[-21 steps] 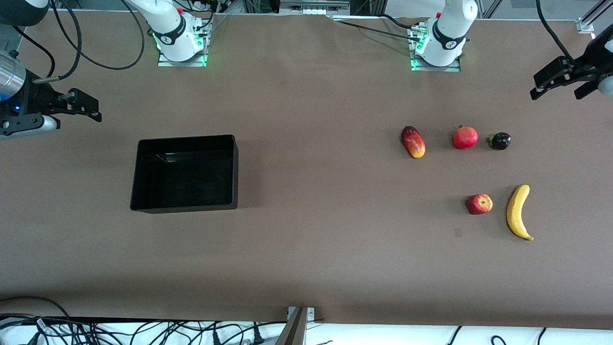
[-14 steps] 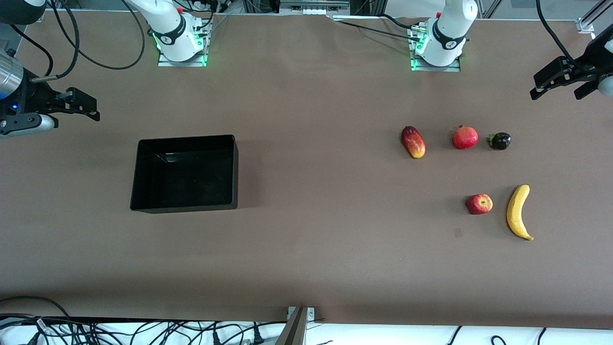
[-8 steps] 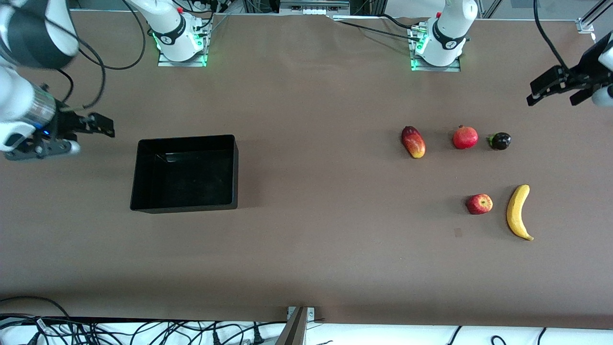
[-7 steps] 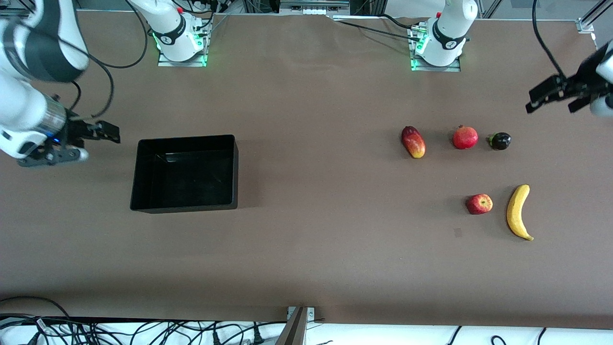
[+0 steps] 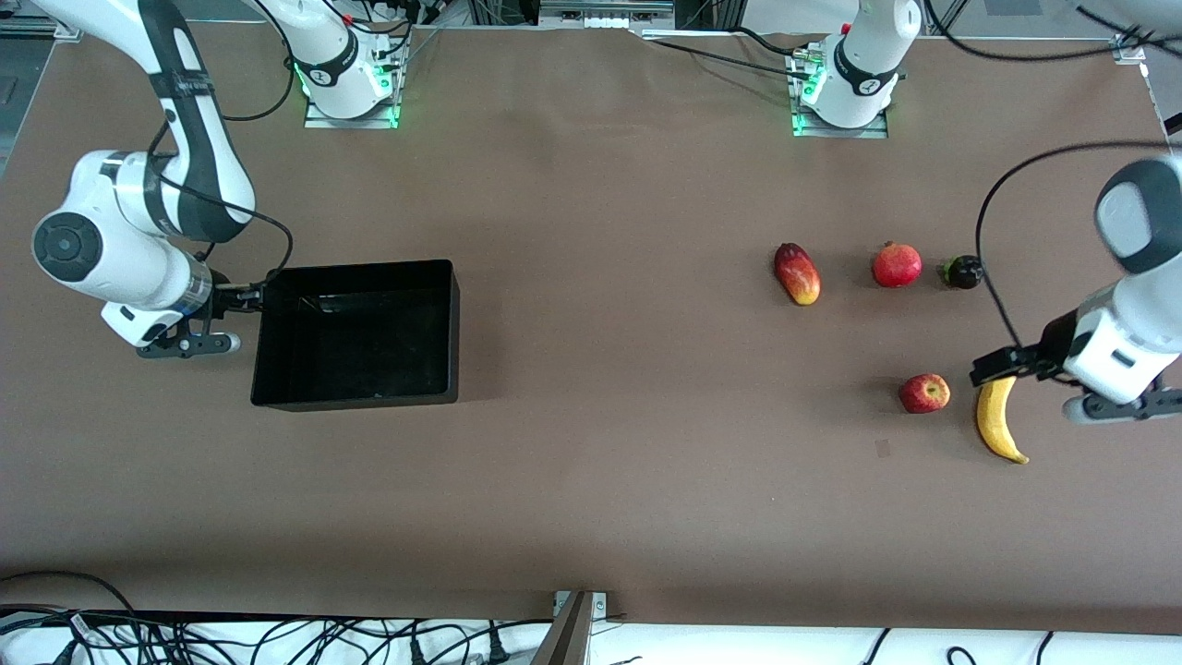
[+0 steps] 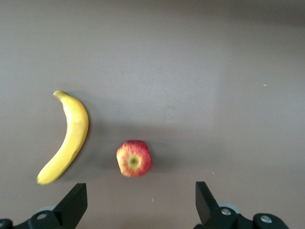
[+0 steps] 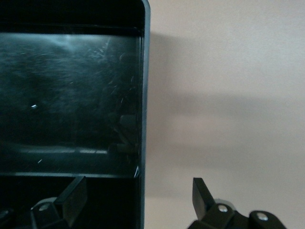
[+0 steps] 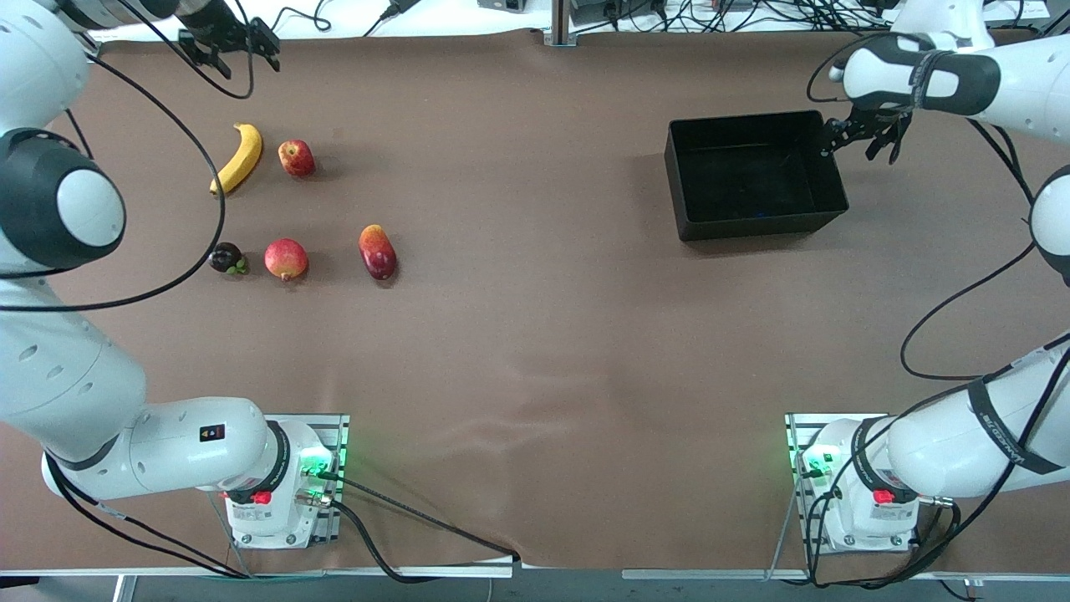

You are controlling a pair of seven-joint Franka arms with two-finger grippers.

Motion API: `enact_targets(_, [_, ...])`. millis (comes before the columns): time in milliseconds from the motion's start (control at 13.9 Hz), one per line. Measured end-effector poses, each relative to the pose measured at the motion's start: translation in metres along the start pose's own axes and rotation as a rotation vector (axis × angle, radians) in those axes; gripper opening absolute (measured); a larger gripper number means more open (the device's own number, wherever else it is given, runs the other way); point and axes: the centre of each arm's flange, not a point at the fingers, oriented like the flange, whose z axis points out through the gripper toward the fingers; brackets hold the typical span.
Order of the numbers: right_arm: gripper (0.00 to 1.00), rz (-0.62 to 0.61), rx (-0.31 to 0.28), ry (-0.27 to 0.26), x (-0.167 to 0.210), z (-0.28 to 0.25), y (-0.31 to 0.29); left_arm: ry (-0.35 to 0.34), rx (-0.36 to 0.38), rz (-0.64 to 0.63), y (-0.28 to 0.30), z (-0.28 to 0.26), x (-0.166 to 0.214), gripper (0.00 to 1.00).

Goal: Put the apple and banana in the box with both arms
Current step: 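Grip the box wall with the right gripper while the left gripper grasps the apple, then pull the box with the right gripper while the left gripper carries the apple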

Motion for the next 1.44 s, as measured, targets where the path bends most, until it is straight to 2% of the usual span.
enact_targets(215, [0.68, 0.018, 0.000, 0.009, -0.003, 0.041, 0.004, 0.007, 0.024, 0.014, -0.005, 0.068, 0.010, 1.00])
enact_targets(359, [0.61, 0.025, 0.004, 0.002, -0.006, 0.056, 0.003, 0.041, 0.033, 0.025, -0.007, 0.105, 0.007, 1.00])
enact_targets(574, [0.27, 0.027, 0.006, 0.014, -0.003, 0.052, 0.003, 0.098, 0.030, 0.027, -0.009, 0.145, -0.013, 1.00])
enact_targets(718, [0.06, 0.016, 0.006, 0.037, 0.005, 0.040, -0.001, 0.090, 0.030, 0.029, -0.010, 0.164, -0.029, 1.00])
enact_targets(1005, [0.05, -0.088, 0.028, 0.051, 0.032, -0.014, -0.056, 0.076, 0.052, 0.050, -0.015, 0.183, -0.045, 1.00])
enact_targets(1149, [0.05, -0.167, 0.041, 0.068, 0.043, -0.051, -0.112, 0.096, 0.055, 0.049, -0.021, 0.194, -0.050, 1.00])
enact_targets(1292, [0.05, -0.183, 0.081, 0.085, 0.043, -0.076, -0.179, 0.122, 0.050, 0.038, -0.024, 0.209, -0.055, 1.00])
enact_targets(1436, [0.05, -0.139, 0.114, 0.078, 0.032, -0.081, -0.246, 0.137, 0.045, 0.027, -0.026, 0.222, -0.057, 0.86])
